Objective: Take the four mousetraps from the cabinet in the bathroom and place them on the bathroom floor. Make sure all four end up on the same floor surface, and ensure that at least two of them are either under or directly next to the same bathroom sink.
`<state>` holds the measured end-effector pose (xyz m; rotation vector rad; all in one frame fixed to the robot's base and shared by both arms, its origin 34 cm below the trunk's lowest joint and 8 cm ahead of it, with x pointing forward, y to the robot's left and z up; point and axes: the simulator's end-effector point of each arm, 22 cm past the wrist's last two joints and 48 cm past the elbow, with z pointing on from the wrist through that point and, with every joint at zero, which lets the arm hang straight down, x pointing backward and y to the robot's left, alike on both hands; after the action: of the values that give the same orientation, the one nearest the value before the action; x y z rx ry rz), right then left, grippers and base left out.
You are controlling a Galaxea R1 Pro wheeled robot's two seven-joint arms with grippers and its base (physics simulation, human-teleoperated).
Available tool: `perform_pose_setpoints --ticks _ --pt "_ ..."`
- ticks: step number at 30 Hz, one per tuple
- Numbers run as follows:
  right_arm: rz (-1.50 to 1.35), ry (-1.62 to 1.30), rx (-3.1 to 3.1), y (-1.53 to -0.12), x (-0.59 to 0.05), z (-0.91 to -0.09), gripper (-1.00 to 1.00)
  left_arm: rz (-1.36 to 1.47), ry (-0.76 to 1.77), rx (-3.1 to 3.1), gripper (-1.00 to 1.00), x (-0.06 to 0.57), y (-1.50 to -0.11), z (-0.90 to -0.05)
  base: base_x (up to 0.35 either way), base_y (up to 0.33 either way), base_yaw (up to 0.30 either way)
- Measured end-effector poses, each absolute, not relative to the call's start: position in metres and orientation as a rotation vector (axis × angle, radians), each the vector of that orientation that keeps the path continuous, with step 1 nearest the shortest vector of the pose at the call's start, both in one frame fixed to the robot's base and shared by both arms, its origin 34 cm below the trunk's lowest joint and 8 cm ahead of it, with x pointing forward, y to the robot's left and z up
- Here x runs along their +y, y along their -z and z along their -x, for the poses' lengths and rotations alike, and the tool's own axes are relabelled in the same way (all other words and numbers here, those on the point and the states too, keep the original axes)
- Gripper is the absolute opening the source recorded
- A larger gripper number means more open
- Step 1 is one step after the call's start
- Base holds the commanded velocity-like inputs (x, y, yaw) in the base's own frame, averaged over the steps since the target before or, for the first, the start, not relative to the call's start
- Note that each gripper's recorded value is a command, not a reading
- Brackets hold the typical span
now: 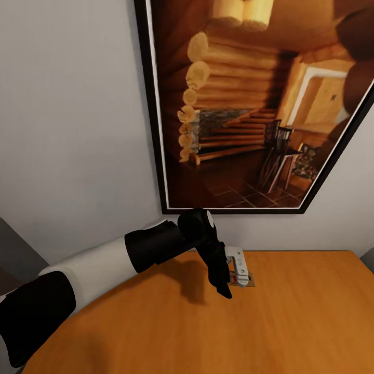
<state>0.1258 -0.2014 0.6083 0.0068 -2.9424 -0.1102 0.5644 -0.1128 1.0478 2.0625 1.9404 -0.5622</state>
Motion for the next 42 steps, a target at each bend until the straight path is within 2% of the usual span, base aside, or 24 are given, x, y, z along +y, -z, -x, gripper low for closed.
perform_pose_setpoints --ticks 7,21,42 --pt "-0.006 0.113 -2.942 -0.6083 -0.2010 -0.1258 -1.00 -2.063 0.562 1.940 1.00 -0.1129 -1.0478 -0.5643 0.002 0.000 -0.082" --pt "-0.008 0.114 -2.949 -0.6084 -0.2009 -0.1283 -1.00 -2.062 0.553 1.937 1.00 -0.1128 -1.0506 -0.5641 0.000 0.000 -0.227" --pt "-0.009 0.135 -2.950 -0.6090 -0.1928 -0.1291 -1.00 -2.063 0.551 1.936 1.00 -0.1125 -1.0510 -0.5640 0.000 0.000 -0.015"
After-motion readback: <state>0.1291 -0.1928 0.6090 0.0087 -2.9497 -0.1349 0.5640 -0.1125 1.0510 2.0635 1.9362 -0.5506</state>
